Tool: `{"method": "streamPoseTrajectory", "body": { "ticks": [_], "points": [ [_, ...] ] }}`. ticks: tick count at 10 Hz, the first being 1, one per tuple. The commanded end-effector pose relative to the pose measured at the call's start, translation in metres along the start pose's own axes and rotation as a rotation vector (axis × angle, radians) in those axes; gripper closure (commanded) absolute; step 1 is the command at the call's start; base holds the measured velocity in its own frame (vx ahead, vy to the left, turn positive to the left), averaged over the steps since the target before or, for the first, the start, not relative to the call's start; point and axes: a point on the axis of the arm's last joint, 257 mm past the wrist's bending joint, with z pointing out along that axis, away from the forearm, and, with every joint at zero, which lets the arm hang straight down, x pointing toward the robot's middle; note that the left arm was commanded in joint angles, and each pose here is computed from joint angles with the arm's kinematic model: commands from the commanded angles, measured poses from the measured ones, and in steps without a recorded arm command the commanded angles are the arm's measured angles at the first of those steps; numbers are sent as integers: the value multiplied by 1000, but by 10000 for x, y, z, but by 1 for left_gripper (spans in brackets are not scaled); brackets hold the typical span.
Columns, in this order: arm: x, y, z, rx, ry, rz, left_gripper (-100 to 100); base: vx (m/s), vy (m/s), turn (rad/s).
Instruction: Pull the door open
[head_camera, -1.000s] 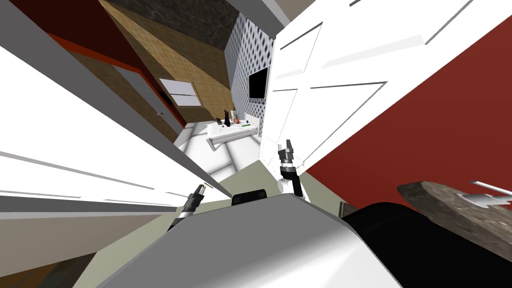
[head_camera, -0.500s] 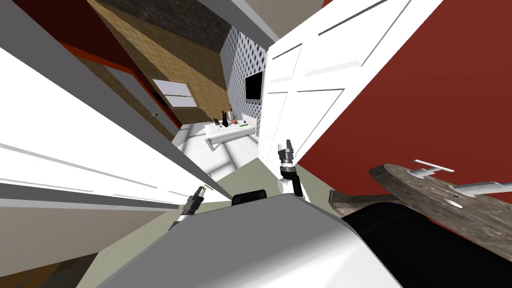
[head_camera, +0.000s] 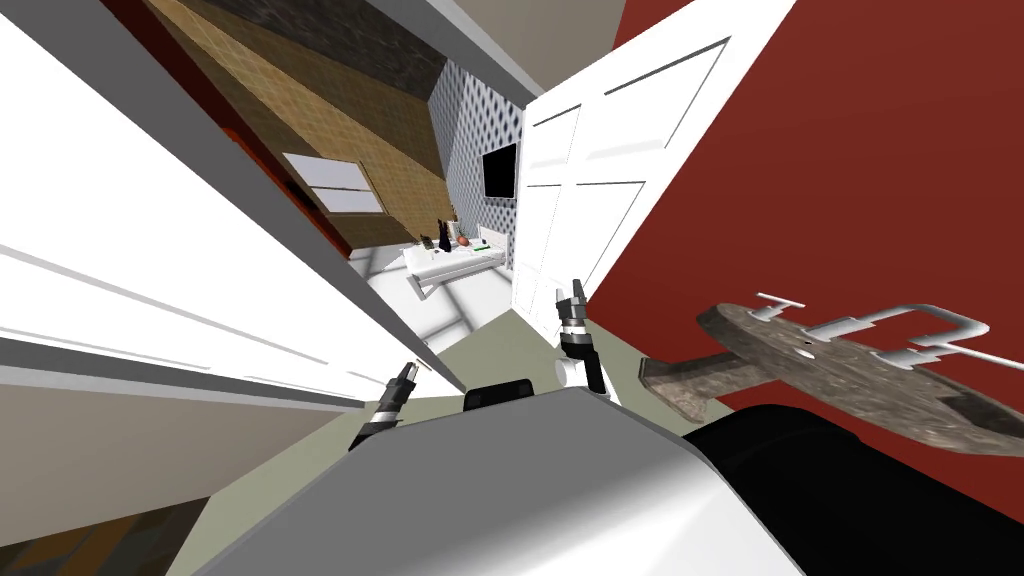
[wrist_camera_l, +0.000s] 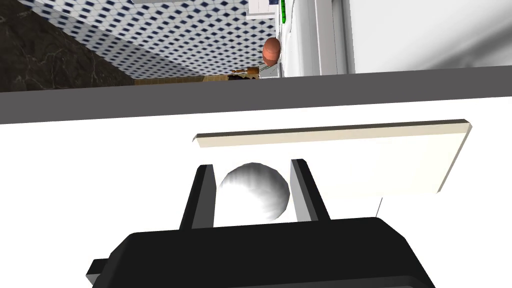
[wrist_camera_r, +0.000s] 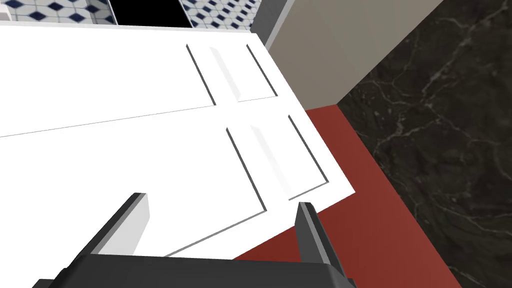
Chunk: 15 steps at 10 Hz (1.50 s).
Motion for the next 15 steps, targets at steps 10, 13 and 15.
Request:
{"method": "streamPoseTrajectory", "body": {
  "ticks": [10,13,15],
  "points": [
    [247,-8,494,-7,6,-4,-100,-224,79,-76],
    [209,-12,436,-9,9,-3,-100,-160,14,48],
    [62,-17,427,-4,-27,-3,-100,134,-12,-179]
  ]
}}
